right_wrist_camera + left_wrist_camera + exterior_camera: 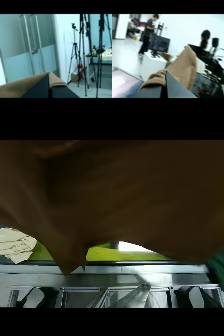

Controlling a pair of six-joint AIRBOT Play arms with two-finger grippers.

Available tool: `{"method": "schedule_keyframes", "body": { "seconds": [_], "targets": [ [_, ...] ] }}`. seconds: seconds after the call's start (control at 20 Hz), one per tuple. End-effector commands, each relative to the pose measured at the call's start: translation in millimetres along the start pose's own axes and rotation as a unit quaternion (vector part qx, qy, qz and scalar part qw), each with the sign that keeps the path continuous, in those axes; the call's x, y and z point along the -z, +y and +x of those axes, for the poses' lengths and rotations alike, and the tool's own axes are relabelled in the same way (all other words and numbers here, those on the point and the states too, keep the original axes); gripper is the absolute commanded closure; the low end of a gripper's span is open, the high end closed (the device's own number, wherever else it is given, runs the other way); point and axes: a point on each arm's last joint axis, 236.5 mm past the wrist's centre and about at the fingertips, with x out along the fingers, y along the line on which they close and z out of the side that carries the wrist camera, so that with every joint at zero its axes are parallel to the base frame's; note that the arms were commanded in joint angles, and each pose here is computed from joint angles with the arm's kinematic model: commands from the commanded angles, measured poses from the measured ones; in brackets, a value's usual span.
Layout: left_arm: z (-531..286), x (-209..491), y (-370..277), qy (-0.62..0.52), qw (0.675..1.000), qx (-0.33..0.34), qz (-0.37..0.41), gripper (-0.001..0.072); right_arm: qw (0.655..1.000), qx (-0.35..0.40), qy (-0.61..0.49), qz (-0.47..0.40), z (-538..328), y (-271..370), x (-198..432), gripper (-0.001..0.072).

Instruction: Fold the shirts.

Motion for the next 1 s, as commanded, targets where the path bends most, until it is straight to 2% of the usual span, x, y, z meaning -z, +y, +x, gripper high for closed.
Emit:
{"method": "schedule_keyframes", "body": {
  "seconds": [0.0, 0.1, 0.2, 0.4, 0.55, 0.7, 0.8, 0.95],
  "targets": [
    [-12.4, -2.5, 27.5, -0.003, 0.997, -0.078, -0.021, 0.0683, 0.999, 0.019, 0.036, -0.031, -2.4, 6.1, 8.4, 0.0694],
    [-18.5, 34.7, 85.2, 0.045, 0.988, -0.113, -0.095, 0.0683, 0.995, 0.031, 0.09, -0.01, -3.5, -12.5, 42.9, 0.0694],
    [-15.9, 90.5, 138.5, 0.103, 0.971, -0.106, -0.19, 0.0683, 0.987, 0.061, 0.145, 0.028, -8.7, -46.5, 92.0, 0.0695],
    [5.3, 213.8, 222.2, 0.194, 0.914, -0.074, -0.349, 0.0682, 0.958, 0.093, 0.213, 0.171, -18.5, -109.3, 229.1, 0.0694],
    [10.6, 297.6, 299.2, 0.215, 0.867, -0.088, -0.441, 0.0683, 0.927, 0.171, 0.249, 0.22, -28.9, -170.6, 341.7, 0.0694],
    [7.8, 358.0, 368.0, 0.224, 0.837, -0.085, -0.493, 0.0684, 0.891, 0.193, 0.316, 0.262, -28.4, -203.7, 454.8, 0.0695],
    [10.5, 386.4, 402.6, 0.231, 0.827, -0.08, -0.506, 0.0692, 0.883, 0.189, 0.307, 0.302, -16.4, -218.5, 508.2, 0.0695],
    [24.8, 391.7, 442.1, 0.231, 0.843, -0.086, -0.478, 0.0692, 0.88, 0.176, 0.256, 0.359, 6.6, -244.8, 542.7, 0.0695]
  ]
}}
